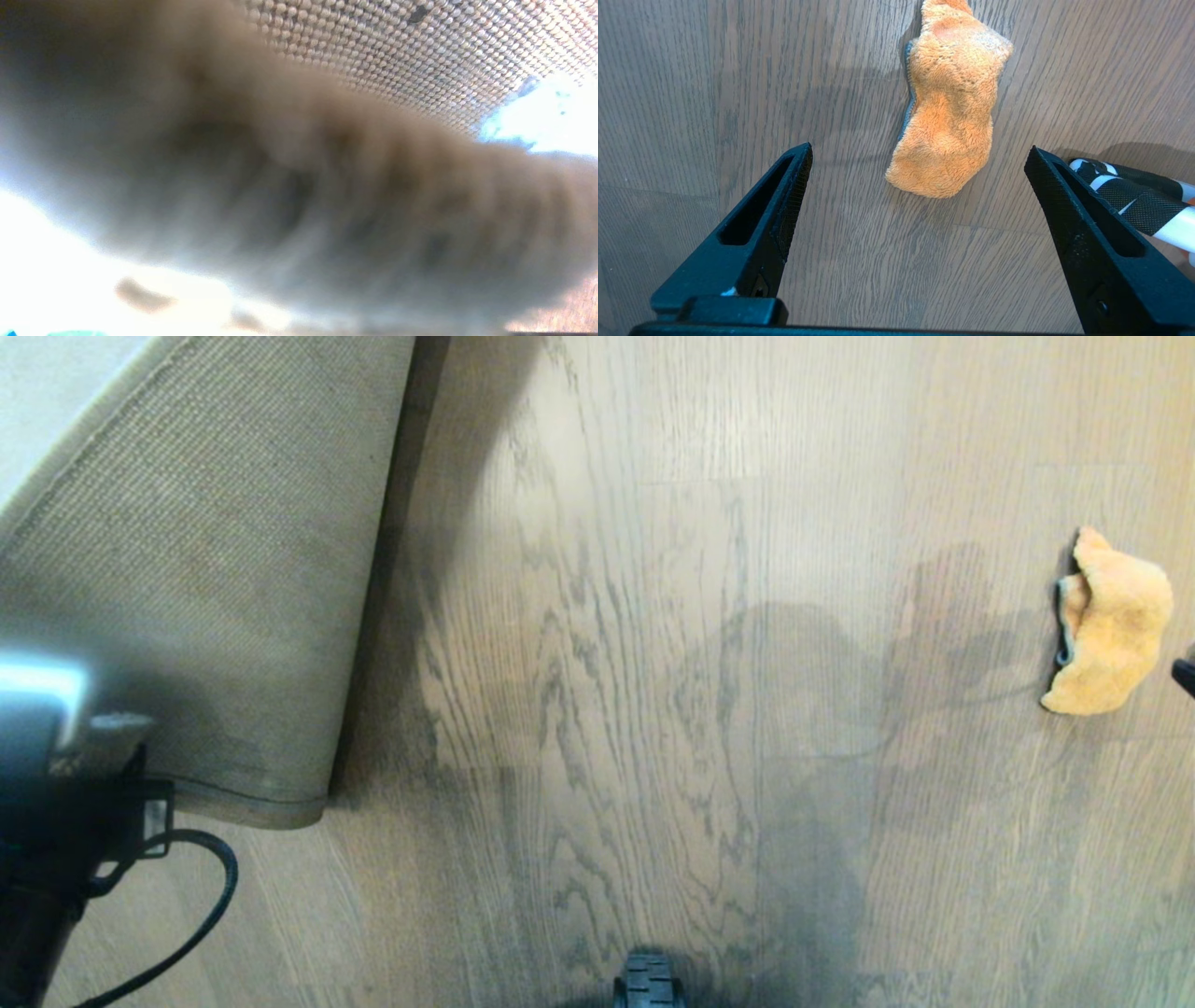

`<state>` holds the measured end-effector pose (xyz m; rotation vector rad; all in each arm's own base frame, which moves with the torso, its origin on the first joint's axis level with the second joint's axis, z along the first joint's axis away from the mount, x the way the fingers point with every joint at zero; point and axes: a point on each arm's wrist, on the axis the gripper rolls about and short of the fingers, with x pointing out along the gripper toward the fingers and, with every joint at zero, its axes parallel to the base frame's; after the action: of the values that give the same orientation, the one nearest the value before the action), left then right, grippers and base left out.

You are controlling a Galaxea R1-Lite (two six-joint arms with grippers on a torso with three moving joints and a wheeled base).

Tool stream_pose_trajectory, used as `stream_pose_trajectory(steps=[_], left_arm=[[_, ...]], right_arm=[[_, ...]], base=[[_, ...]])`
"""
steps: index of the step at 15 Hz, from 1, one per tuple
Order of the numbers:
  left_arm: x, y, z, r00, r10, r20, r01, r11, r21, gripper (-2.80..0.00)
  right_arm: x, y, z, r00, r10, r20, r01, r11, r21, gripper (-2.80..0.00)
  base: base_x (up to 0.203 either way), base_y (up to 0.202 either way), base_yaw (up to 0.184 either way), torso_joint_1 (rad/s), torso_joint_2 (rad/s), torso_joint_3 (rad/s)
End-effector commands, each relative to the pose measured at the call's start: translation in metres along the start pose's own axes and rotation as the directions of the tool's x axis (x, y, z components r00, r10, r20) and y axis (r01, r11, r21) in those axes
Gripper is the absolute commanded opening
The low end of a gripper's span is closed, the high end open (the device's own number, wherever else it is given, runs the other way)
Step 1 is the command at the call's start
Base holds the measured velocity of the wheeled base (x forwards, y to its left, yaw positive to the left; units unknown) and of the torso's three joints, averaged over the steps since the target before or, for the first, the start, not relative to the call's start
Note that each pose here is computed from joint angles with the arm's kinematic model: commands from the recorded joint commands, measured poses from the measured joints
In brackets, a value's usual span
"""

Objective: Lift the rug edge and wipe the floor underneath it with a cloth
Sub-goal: Lay down the carpet

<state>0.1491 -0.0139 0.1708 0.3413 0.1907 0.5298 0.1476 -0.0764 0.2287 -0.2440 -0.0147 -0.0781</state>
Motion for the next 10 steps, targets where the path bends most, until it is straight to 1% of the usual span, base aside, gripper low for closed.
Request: stream_pose_trajectory(steps=[1, 3, 4, 7, 10], left_arm=[[0.0, 0.001, 0.001, 1.0, 0.005, 0.004, -0.005, 1.0, -0.003, -2.8], [-0.001, 0.001, 0.0, 1.0, 0.006, 0.004, -0.006, 1.0, -0.004, -2.8], [-0.001, 0.001, 0.0, 1.0, 0.007, 0.004, -0.007, 1.0, -0.005, -2.8], [-0.001, 0.001, 0.0, 1.0, 0.007, 0.004, -0.007, 1.0, -0.003, -2.8], [-0.001, 0.001, 0.001, 1.0, 0.007, 0.006, -0.007, 1.0, -0.006, -2.8]], right_arm=[[-0.003, 0.001, 0.003, 1.0, 0.003, 0.017, -0.003, 1.0, -0.01, 0.0], [-0.003, 0.001, 0.003, 1.0, 0.012, 0.018, -0.012, 1.0, -0.009, 0.0], [-0.003, 0.001, 0.002, 1.0, 0.013, 0.016, -0.013, 1.0, -0.008, -2.8], [-0.003, 0.002, 0.002, 1.0, 0.012, 0.015, -0.012, 1.0, -0.008, -2.8], [-0.014, 0.007, 0.0, 1.0, 0.011, 0.018, -0.011, 1.0, -0.01, -2.8]], base=[[0.0, 0.0, 0.0, 0.0, 0.0, 0.0], [0.0, 0.0, 0.0, 0.0, 0.0, 0.0], [0.0, 0.0, 0.0, 0.0, 0.0, 0.0], [0.0, 0.0, 0.0, 0.0, 0.0, 0.0], [0.0, 0.0, 0.0, 0.0, 0.0, 0.0]])
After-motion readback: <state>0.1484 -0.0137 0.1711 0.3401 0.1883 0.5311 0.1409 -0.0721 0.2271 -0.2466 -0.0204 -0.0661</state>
